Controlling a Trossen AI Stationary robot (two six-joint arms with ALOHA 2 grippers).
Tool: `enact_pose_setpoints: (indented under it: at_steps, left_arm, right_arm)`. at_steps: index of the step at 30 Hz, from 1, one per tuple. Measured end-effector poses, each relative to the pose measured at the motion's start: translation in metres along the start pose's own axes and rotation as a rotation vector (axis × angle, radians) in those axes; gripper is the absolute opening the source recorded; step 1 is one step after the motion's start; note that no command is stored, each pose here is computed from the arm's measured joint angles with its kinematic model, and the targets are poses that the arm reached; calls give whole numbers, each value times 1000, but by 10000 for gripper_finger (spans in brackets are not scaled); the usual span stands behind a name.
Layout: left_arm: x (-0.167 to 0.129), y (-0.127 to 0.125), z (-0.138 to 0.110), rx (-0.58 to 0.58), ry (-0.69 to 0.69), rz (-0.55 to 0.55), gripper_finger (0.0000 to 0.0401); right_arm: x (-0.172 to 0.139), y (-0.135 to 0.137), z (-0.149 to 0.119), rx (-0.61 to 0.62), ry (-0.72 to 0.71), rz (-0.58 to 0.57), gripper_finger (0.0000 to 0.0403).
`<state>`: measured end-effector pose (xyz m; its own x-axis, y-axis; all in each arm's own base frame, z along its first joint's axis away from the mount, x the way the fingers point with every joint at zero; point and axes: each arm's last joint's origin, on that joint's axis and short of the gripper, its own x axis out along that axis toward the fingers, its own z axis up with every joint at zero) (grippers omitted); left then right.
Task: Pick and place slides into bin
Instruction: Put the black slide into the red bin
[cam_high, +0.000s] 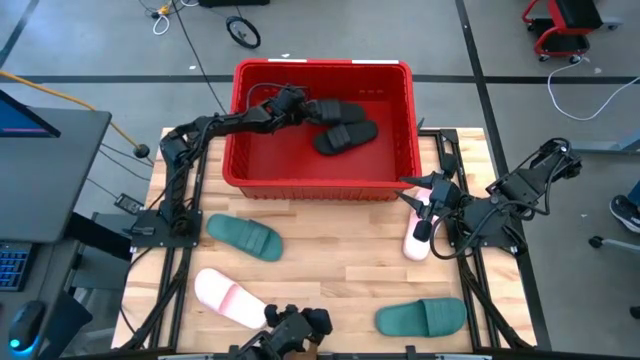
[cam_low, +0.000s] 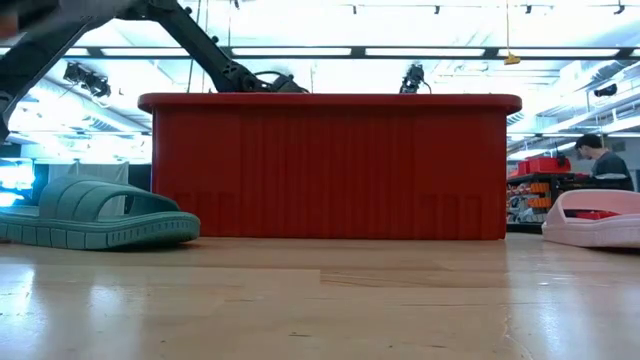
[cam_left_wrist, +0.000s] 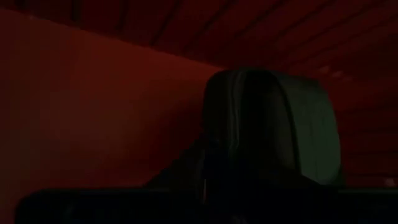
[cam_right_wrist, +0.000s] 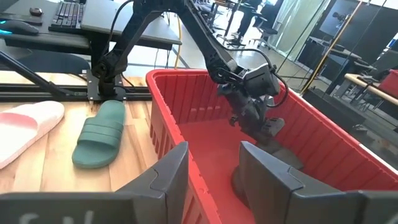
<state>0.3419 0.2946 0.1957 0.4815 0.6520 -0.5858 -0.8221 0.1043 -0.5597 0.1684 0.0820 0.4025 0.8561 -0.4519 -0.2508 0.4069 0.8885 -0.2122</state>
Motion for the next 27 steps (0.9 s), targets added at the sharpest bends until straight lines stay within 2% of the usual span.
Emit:
enact_pose_setpoints:
  at_steps: [5,9,13,20,27]
  left_arm:
    - [22,5,-13,-65,61,-73,109]
    - [36,6,-23,-113,70,-130,106]
    - [44,10,-30,-118,77,-135,100]
    - [48,18,-21,-121,95,-147,103]
    - [48,22,-15,-124,131,-173,124]
  right_arm:
    - [0,0,0,-3,2,0,148]
    - [0,0,-1,-2,4,2,148]
    - [0,0,-1,-3,7,7,148]
    - [0,0,-1,-2,8,13,148]
    - [0,1,-1,38,16,43,148]
